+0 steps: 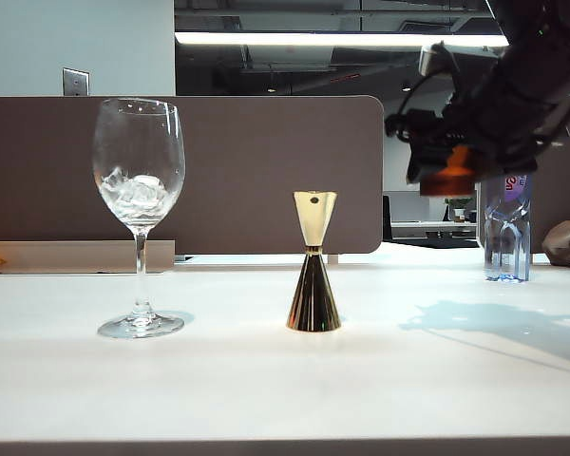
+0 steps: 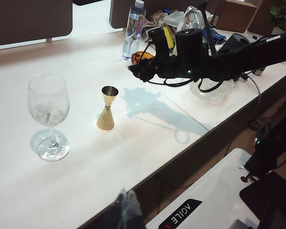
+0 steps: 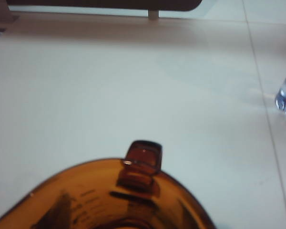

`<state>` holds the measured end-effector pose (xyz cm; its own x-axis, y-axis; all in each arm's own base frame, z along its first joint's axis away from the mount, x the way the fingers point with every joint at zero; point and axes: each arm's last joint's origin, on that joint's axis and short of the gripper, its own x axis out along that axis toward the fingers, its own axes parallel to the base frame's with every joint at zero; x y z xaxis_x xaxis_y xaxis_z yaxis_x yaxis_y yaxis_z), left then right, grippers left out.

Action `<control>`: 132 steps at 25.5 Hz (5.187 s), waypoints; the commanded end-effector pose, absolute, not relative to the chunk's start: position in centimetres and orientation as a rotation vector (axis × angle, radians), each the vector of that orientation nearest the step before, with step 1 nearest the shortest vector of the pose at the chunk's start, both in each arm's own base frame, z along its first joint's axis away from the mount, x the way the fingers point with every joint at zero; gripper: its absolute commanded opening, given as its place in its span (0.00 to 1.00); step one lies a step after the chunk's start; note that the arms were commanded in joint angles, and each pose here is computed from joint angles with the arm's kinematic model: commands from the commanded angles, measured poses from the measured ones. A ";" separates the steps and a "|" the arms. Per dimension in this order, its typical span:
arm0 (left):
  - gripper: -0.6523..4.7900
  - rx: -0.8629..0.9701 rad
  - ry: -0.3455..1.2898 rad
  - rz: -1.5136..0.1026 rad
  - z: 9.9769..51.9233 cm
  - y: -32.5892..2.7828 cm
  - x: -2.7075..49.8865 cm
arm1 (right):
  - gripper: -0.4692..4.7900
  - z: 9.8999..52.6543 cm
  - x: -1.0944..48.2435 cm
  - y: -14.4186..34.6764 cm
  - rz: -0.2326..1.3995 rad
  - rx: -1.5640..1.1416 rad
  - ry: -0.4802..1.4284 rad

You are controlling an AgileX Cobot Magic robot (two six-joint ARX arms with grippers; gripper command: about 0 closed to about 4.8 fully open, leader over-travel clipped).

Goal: Pick up the small amber measuring cup and pour the water in it into the jigger, then pick up the jigger and pour the water in it into the wine glass.

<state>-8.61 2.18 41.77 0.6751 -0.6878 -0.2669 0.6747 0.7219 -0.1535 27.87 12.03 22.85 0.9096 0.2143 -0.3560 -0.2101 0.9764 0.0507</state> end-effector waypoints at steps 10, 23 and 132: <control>0.12 -0.043 0.319 -0.768 41.8 2.2 -8.7 | 0.22 26.1 27.4 15.4 0.372 -0.150 0.263; 0.12 -0.043 0.319 -0.768 41.8 2.2 -8.7 | 0.22 24.7 27.4 17.7 0.413 -0.292 0.300; 0.12 -0.043 0.319 -0.768 41.8 2.2 -8.7 | 0.22 25.4 28.4 18.0 0.459 -0.572 0.196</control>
<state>-8.61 2.18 41.77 0.6754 -0.6875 -0.2669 0.6745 0.7222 -0.1534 28.41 18.05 24.96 0.8728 0.3579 -0.3320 -0.4875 0.6736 -0.5555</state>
